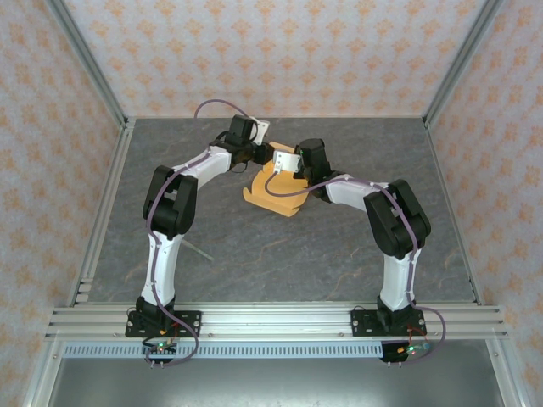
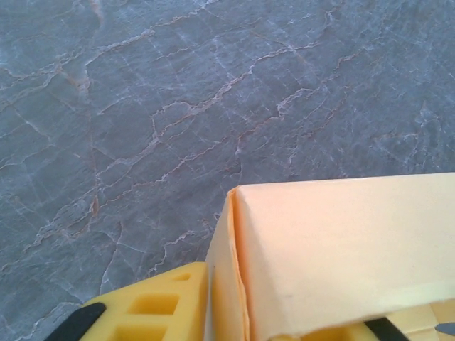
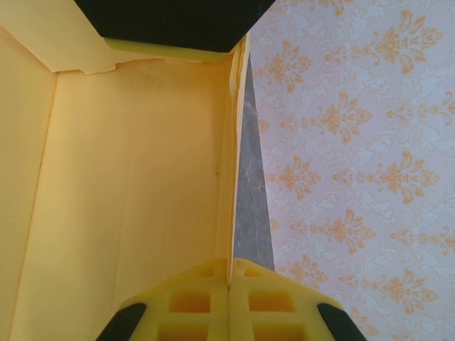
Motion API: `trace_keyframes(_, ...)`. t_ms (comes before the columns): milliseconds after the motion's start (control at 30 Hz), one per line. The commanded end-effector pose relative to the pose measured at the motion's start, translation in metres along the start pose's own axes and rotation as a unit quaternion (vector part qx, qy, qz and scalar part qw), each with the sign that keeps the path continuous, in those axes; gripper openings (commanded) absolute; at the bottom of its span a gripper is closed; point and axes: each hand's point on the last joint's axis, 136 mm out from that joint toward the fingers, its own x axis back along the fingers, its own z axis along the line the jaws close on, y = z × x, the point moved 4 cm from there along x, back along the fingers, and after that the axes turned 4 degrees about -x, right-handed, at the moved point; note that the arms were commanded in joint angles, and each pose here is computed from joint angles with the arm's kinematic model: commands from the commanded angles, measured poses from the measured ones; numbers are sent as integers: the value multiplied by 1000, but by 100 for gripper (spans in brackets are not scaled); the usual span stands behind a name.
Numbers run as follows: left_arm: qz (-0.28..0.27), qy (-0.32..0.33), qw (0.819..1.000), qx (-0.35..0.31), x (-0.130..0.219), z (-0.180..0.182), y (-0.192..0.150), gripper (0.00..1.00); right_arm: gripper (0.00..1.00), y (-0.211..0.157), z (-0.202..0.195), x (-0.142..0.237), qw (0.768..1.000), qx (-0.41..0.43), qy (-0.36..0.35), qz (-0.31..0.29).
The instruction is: Fold the paper box
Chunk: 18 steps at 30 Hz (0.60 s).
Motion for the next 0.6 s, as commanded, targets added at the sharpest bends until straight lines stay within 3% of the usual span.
trace_keyframes(0,-9,6,1000,-5,-4,7,5,20,0,-1,-12,7,1000,-9,-2,9)
trace_keyframes(333,10,22,1000,-11,-7,12,-7,24,0,0,-15,8,1000,-8,-5,9)
trace_keyframes(567,7,17,1000,-10,-7,11,-5,18,0,0,-14,8,1000,-8,-3,10)
